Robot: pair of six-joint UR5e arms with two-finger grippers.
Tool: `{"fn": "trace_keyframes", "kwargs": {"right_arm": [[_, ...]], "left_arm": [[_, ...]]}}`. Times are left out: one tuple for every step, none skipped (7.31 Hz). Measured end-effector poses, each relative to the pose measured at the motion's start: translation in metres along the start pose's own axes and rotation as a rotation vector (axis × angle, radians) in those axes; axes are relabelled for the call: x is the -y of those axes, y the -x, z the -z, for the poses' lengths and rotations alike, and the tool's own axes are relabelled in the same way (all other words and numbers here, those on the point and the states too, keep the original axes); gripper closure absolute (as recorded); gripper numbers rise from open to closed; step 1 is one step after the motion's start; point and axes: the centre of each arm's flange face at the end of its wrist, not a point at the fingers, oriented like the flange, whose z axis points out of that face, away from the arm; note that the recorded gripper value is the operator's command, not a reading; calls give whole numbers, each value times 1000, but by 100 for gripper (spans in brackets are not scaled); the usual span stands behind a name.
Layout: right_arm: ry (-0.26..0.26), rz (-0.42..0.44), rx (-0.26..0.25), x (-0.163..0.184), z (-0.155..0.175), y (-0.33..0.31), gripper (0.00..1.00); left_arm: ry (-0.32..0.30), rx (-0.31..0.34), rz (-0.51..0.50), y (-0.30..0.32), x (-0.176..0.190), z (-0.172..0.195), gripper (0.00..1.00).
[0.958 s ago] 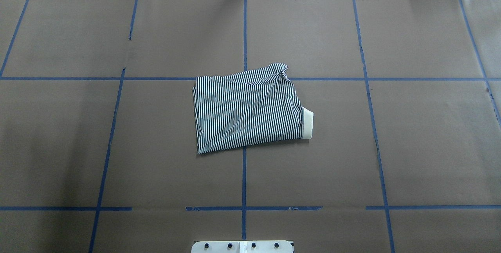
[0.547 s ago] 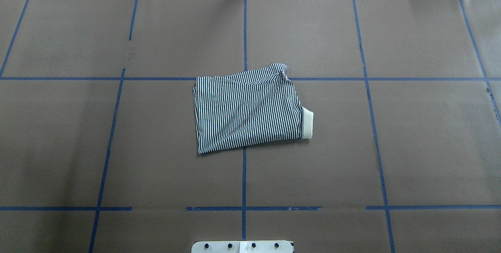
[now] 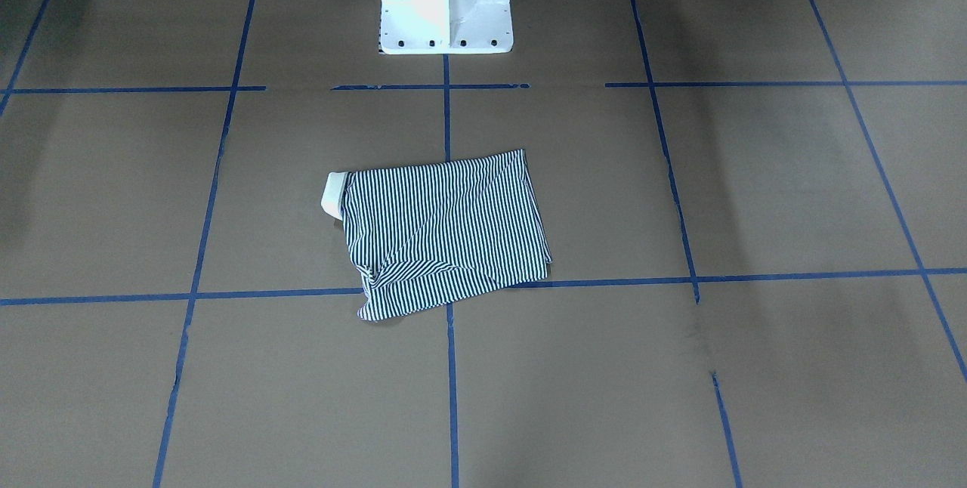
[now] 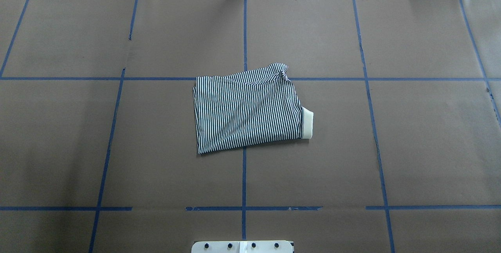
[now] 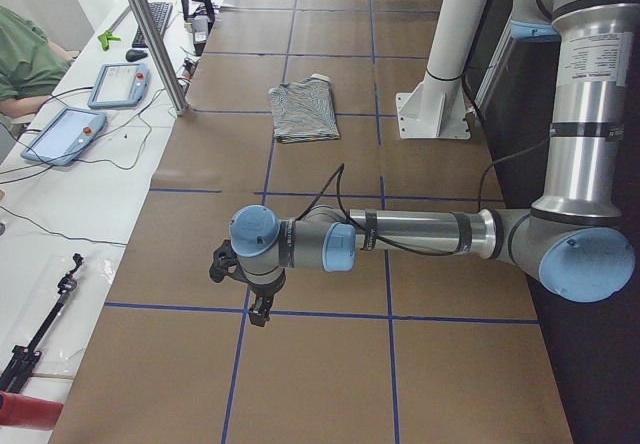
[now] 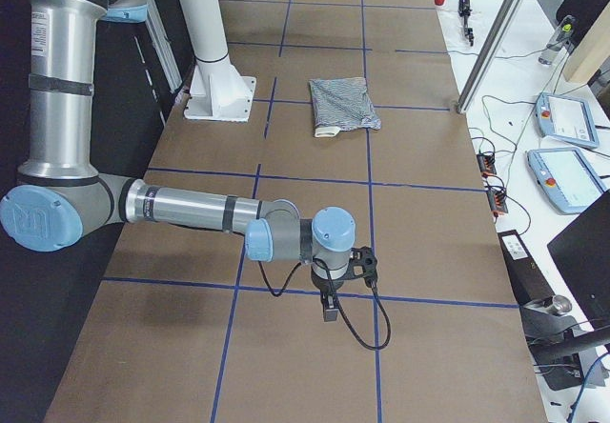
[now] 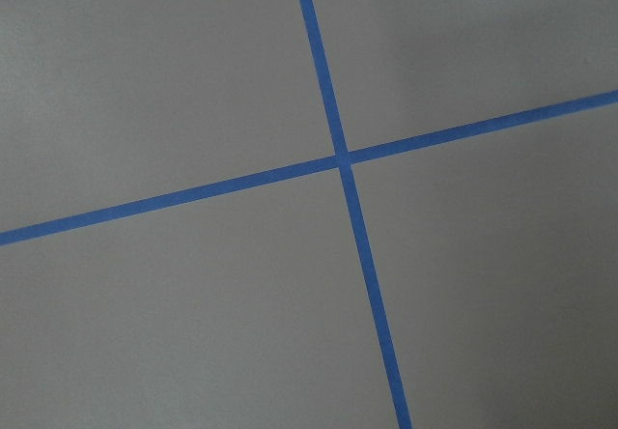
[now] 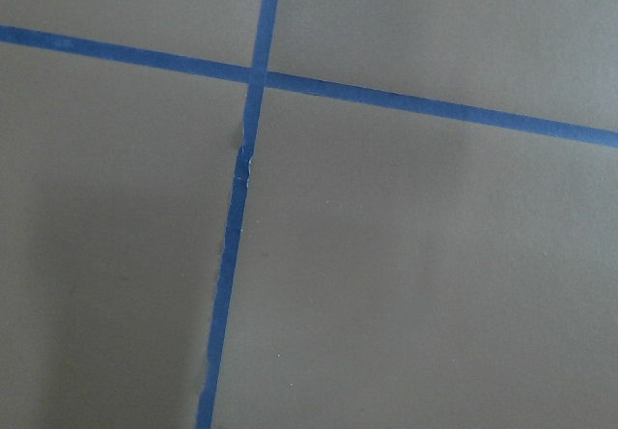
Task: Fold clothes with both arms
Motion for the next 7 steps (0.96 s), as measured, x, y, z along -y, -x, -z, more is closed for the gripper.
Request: {"fn": "trace_keyframes", "kwargs": {"right_arm": [[-2, 1, 1, 2, 1, 1, 0], [1, -4, 6, 2, 2, 2, 0], [12, -18, 17, 2, 6, 4, 0], [27, -40, 25, 1, 15, 8, 0], [39, -57, 27, 0, 22, 11, 0], [47, -66, 25, -3, 24, 11, 0], [51, -69, 24, -5, 23, 10, 0]], "left_arm": [[3, -3, 1, 1, -6, -3, 0], [5, -1, -2, 1, -10, -4, 0], [8, 8, -3, 1, -11, -4, 0], [12, 13, -1, 2, -12, -5, 0], [14, 16, 1, 3, -13, -6, 0], [16, 18, 3, 3, -15, -6, 0], [20, 18, 7, 5, -17, -8, 0]]}}
